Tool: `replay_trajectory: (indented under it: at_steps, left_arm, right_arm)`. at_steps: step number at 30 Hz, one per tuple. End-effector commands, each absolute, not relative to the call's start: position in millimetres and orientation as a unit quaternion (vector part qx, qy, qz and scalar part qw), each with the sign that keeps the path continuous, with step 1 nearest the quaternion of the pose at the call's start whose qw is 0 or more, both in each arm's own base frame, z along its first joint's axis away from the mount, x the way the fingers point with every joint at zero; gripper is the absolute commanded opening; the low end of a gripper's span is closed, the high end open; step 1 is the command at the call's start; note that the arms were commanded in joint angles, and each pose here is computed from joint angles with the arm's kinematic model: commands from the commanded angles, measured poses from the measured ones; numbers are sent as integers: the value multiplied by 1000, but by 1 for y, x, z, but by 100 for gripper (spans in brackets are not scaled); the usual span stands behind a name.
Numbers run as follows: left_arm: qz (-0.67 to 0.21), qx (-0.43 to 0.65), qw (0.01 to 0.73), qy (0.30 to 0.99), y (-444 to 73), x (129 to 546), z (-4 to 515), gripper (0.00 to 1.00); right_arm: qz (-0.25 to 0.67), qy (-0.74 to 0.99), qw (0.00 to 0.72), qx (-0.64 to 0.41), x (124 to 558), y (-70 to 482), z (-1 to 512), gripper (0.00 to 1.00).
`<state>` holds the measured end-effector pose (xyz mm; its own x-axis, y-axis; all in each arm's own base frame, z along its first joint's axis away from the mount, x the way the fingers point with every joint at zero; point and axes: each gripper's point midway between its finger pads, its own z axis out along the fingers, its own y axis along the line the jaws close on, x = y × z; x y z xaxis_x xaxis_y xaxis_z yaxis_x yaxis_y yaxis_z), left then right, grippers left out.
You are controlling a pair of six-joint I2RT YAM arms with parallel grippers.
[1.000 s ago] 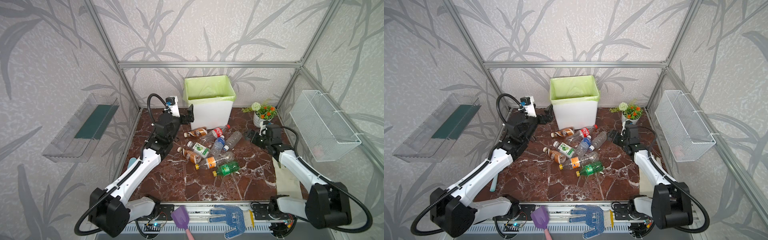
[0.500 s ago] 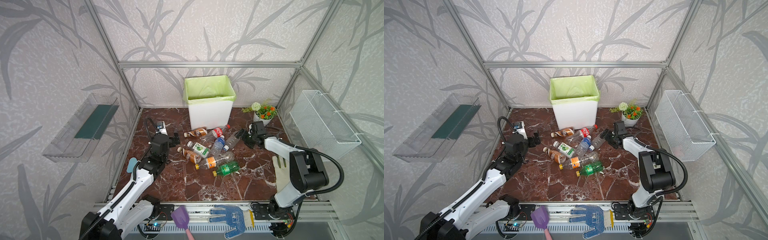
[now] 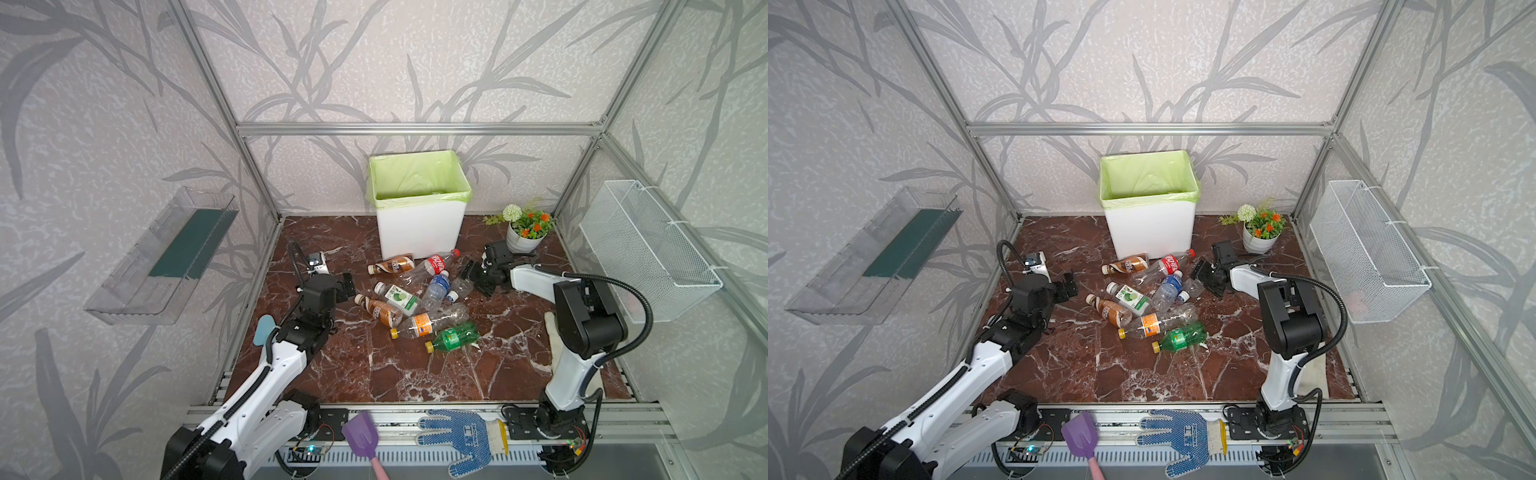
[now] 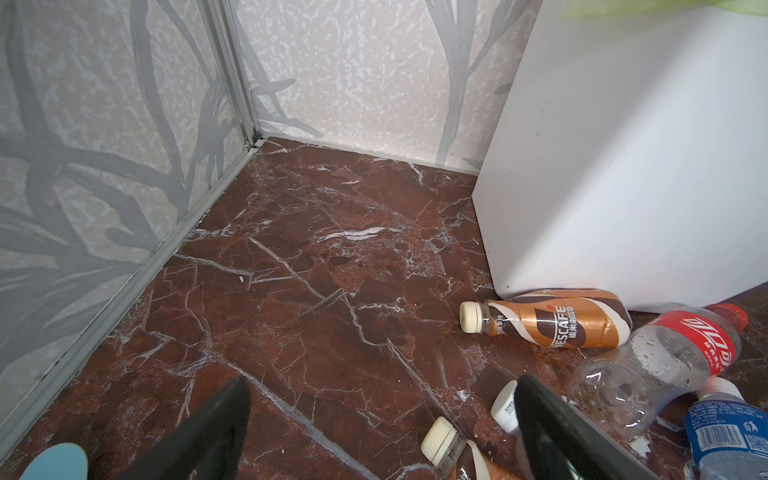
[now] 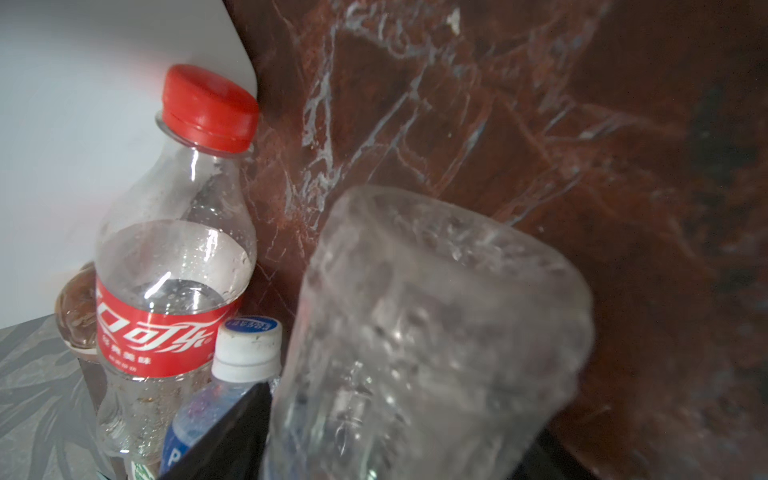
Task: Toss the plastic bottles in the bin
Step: 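Grasp the clear bottle with the right gripper and drop it into the bin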
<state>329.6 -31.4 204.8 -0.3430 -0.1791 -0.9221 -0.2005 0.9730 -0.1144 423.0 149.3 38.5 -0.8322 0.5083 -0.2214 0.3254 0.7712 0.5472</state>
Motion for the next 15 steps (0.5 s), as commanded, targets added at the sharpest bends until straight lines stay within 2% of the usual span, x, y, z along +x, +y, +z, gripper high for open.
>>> replay_trajectory:
  at_steps: [1, 4, 9, 12, 15]
  left_arm:
    - [11, -129, 554, 822, -26, 326, 200, 99]
    - [12, -129, 551, 824, -25, 325, 198, 99]
    - [10, -134, 548, 826, -24, 326, 196, 99]
    - [8, -137, 546, 827, -24, 327, 193, 99]
    - [9, -146, 541, 828, -22, 328, 188, 99]
  right_arm:
    - [247, 927, 164, 228, 421, 152, 31, 67]
    - [254, 925, 168, 225, 422, 154, 36, 57]
    - [263, 920, 202, 211, 428, 154, 64, 47]
    - [275, 910, 248, 185, 437, 154, 103, 47]
    - [284, 891, 327, 136, 448, 153, 176, 47]
